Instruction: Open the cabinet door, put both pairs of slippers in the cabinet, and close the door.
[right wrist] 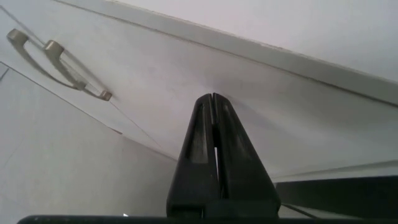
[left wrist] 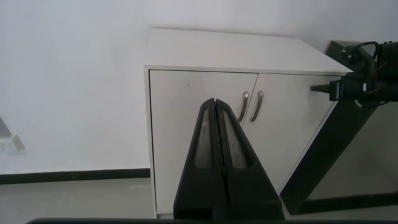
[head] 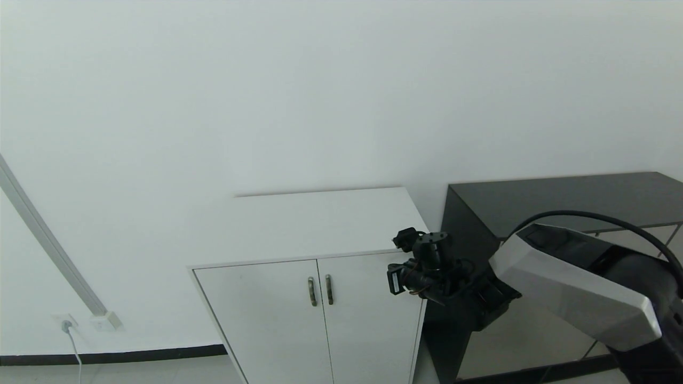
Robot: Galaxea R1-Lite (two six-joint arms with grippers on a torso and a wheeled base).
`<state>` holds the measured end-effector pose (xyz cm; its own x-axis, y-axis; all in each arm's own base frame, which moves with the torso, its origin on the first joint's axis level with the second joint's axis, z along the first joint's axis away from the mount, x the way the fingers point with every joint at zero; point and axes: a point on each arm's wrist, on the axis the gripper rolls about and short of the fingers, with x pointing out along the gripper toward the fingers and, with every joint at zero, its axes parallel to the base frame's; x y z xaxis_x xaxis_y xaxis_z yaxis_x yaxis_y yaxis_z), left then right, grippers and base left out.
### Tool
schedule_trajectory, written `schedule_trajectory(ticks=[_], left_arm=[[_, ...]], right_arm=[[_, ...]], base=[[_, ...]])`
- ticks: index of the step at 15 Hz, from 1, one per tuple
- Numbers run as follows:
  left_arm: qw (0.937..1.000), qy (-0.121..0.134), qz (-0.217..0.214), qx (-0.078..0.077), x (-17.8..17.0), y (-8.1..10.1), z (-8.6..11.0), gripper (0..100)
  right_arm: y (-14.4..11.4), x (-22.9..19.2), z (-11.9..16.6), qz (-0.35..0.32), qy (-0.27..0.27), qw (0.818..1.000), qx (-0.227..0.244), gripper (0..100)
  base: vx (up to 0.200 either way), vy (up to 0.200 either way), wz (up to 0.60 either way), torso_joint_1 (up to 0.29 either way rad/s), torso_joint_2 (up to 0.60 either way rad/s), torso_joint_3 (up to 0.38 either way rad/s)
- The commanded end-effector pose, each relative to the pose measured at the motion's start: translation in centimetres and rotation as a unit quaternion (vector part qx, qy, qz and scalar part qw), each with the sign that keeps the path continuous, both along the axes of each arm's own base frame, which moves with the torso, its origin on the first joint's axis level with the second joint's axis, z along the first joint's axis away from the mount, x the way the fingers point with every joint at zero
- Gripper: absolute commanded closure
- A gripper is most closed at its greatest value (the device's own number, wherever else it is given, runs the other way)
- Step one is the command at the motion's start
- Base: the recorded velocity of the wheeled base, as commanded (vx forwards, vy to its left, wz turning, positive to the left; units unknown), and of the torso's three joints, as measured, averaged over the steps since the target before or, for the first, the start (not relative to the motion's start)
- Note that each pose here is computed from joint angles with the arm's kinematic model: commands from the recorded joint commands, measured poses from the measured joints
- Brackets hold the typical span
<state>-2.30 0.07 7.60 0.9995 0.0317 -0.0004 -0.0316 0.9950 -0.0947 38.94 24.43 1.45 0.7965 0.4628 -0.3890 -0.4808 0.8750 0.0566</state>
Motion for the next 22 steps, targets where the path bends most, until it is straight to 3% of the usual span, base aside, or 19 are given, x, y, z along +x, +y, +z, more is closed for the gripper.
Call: schedule_trajectory(ticks=[1,7,8,12,20,22], left_arm=[[1.0,0.001,-0.001,0.0,0.0,0.0,0.0,100],[1.0,0.001,-0.001,0.0,0.0,0.0,0.0,100],[1.0,0.001,-0.002,0.001,0.0,0.0,0.0,100],[1.0,0.001,-0.001,0.001,0.0,0.0,0.0,100],[1.0,0.001,-0.002,0.0,0.0,0.0,0.0,100],[1.0,0.001,-0.001,0.0,0.0,0.0,0.0,100]], right_arm=[[-2.0,-1.9,2.5,-0.008,-0.004,1.0,0.003,100],[-7.9,-7.6,6.0,-0.04,0.011,0.999,-0.001,100],[-9.8,-8.8,6.6,-0.064,0.014,0.998,-0.006,100],[-13.5,-11.1,7.0,-0.179,0.007,0.983,-0.044,100],[-17.8,-18.9,8.3,-0.202,-0.006,0.979,-0.039,100],[-19.3,-22.5,8.2,-0.207,-0.005,0.977,-0.04,100]], base=[[0.0,0.0,0.0,0.0,0.0,0.0],[0.0,0.0,0.0,0.0,0.0,0.0],[0.0,0.0,0.0,0.0,0.0,0.0],[0.0,0.0,0.0,0.0,0.0,0.0],[0.0,0.0,0.0,0.0,0.0,0.0],[0.0,0.0,0.0,0.0,0.0,0.0]])
